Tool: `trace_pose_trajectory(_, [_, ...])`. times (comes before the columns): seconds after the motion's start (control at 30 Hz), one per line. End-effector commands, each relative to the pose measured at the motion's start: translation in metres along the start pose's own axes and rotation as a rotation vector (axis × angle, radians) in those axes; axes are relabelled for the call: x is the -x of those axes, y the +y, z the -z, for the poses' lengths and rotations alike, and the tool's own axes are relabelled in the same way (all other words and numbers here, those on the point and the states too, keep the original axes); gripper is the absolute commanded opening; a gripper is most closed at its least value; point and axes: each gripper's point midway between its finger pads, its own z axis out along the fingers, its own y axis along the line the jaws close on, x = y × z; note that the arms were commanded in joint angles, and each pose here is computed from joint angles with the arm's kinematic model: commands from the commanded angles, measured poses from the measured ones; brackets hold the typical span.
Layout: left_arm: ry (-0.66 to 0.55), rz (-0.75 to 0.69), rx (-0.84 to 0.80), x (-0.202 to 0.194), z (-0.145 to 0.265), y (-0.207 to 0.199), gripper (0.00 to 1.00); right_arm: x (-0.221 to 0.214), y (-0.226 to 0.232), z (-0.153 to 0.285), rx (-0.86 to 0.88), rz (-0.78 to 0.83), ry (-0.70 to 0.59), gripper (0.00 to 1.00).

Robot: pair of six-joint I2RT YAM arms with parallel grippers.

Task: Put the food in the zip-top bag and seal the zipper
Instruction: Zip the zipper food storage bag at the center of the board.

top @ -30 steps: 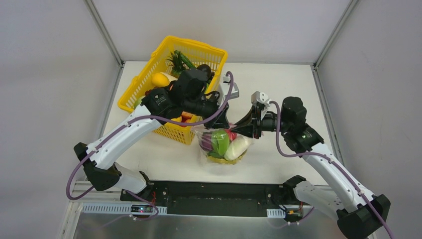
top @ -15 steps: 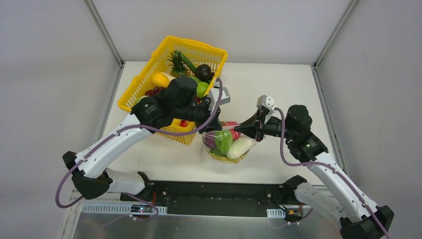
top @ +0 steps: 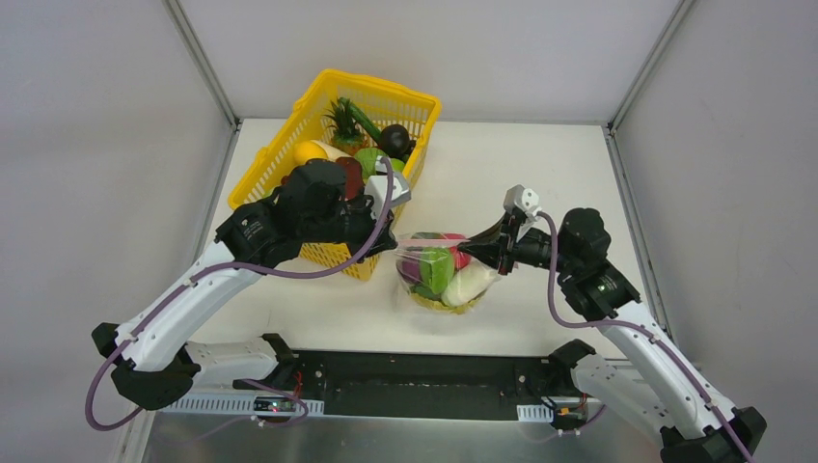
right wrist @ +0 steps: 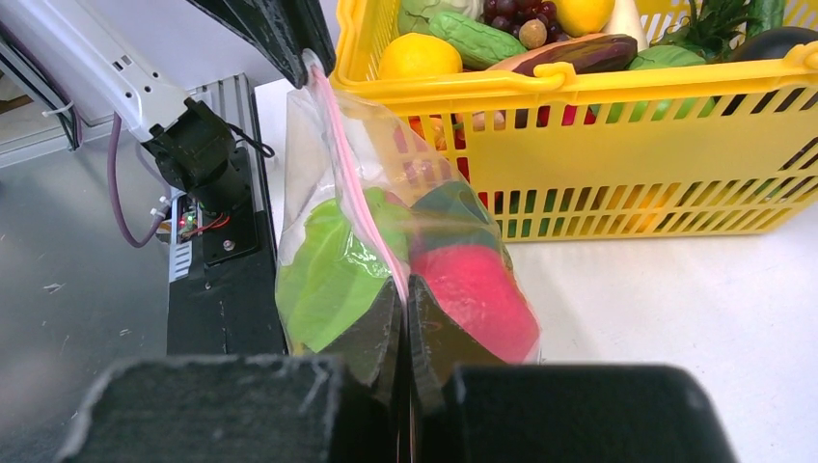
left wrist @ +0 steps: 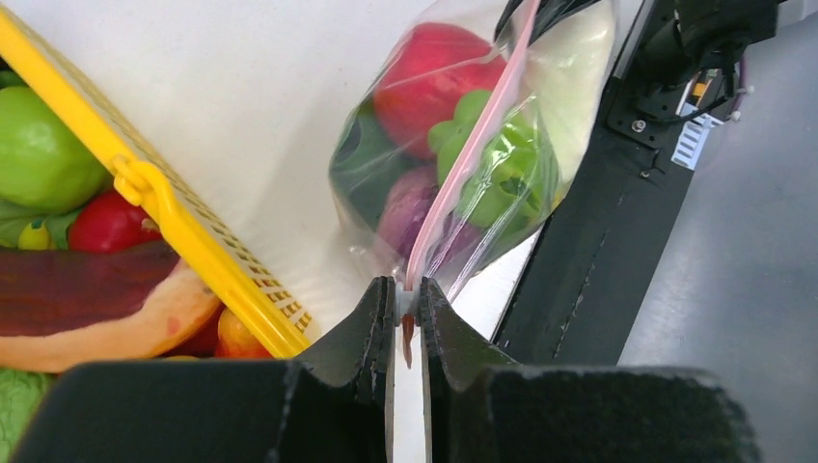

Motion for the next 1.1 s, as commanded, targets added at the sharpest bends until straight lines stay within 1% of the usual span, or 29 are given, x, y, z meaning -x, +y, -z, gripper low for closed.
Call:
trace_pose_trajectory(0.0, [0.074,0.01,0.092,-0.024,0.011,0.016,0.0,0.034,0.0,0.007,-0.034,0.075,-0.106,0.0])
trace_pose_trajectory(0.17, [0.067,0.013,0.099,-0.022,0.011,0.017,0.0,0.035,0.001,0.008,-0.031,0.072,-0.11,0.0])
trace_pose_trajectory(0.33, [0.028,0.032,0.077,-0.012,0.007,0.014,0.0,0.035,0.004,0.007,-0.014,0.069,-0.109,0.0])
trace_pose_trajectory(0.37, [0.019,0.036,0.078,-0.01,0.006,0.014,0.02,0.035,0.004,0.007,-0.011,0.067,-0.108,0.0])
trace_pose_trajectory(0.5, [-0.007,0.047,0.063,-0.005,0.001,0.012,0.03,0.033,0.006,0.007,-0.001,0.061,-0.107,0.0])
trace_pose_trajectory(0.6, [-0.024,0.051,0.035,0.001,-0.001,0.008,0.02,0.032,0.008,0.007,0.012,0.06,-0.104,0.0])
trace_pose_trajectory(0.63, [-0.027,0.052,0.028,0.002,-0.002,0.007,0.04,0.032,0.008,0.007,0.016,0.059,-0.104,0.0])
trace_pose_trajectory(0.7, [-0.027,0.054,0.02,0.004,-0.003,0.006,0.16,0.031,0.009,0.006,0.02,0.056,-0.102,0.0])
trace_pose_trajectory(0.73, [-0.026,0.055,0.018,0.005,-0.003,0.006,0.19,0.031,0.008,0.006,0.017,0.056,-0.101,0.0])
trace_pose_trajectory(0.8, [-0.036,0.06,0.026,0.007,-0.003,0.007,0.3,0.031,0.006,0.006,0.007,0.055,-0.101,0.0])
trace_pose_trajectory(0.83, [-0.045,0.06,0.028,0.008,-0.003,0.007,0.35,0.031,0.006,0.006,0.005,0.056,-0.101,0.0])
trace_pose_trajectory(0.9, [-0.057,0.063,0.03,0.01,-0.003,0.007,0.52,0.031,0.006,0.006,0.003,0.058,-0.103,0.0])
trace_pose_trajectory(1.0, [-0.073,0.078,0.049,0.013,-0.004,0.01,0.64,0.031,0.008,0.006,0.013,0.057,-0.102,0.0])
trace_pose_trajectory(1.07, [-0.096,0.097,0.1,0.017,-0.002,0.019,0.71,0.032,0.004,0.007,-0.013,0.052,-0.107,0.0])
